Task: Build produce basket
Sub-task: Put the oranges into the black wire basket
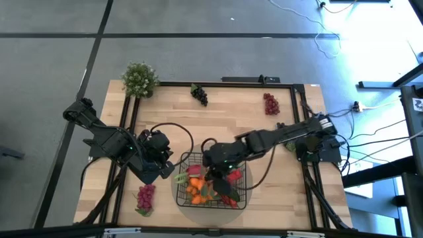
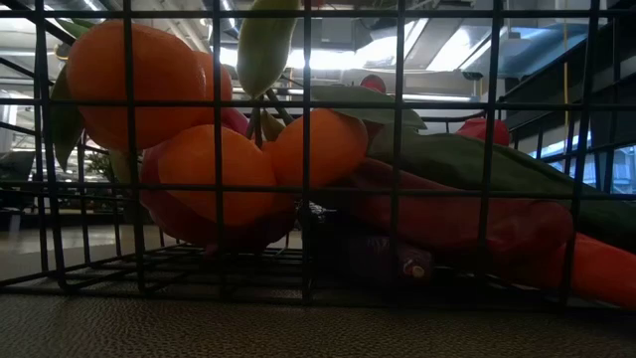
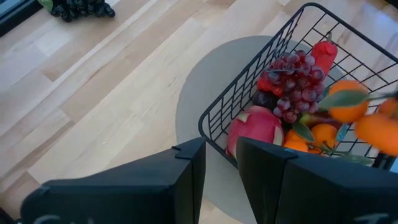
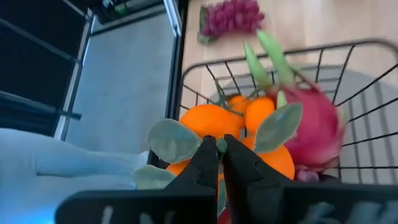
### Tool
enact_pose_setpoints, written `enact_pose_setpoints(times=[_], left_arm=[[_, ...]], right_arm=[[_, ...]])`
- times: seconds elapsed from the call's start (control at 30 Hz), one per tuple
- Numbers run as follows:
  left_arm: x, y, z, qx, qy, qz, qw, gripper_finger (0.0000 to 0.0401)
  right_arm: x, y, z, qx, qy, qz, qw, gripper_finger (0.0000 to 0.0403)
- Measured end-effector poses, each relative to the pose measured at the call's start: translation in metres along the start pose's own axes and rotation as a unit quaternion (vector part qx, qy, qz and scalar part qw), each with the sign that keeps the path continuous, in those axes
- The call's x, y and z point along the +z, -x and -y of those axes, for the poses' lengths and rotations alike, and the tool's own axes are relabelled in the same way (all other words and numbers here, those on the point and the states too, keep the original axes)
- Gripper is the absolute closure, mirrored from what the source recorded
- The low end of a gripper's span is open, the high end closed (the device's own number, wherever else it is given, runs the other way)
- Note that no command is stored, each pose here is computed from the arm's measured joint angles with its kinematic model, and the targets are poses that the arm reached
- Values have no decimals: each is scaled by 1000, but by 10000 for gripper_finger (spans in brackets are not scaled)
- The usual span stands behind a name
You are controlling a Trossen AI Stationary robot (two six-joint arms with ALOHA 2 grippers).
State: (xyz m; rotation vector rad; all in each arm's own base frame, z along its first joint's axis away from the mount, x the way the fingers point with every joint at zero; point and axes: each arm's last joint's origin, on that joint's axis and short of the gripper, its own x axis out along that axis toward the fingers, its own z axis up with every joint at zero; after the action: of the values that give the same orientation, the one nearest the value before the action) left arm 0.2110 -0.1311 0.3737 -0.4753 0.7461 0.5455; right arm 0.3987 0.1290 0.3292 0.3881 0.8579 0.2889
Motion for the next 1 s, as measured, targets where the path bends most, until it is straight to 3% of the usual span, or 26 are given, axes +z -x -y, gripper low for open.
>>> enact_pose_setpoints(times=[0.4, 1.0], left_arm=[[0, 0, 0, 0, 0, 0, 1000, 323], [-1, 0, 0, -3, 0, -9, 1000, 323]], right_arm=[[-14, -57, 18, 6, -5, -64, 998, 403], [-15, -61, 19, 14, -6, -72, 997, 397]])
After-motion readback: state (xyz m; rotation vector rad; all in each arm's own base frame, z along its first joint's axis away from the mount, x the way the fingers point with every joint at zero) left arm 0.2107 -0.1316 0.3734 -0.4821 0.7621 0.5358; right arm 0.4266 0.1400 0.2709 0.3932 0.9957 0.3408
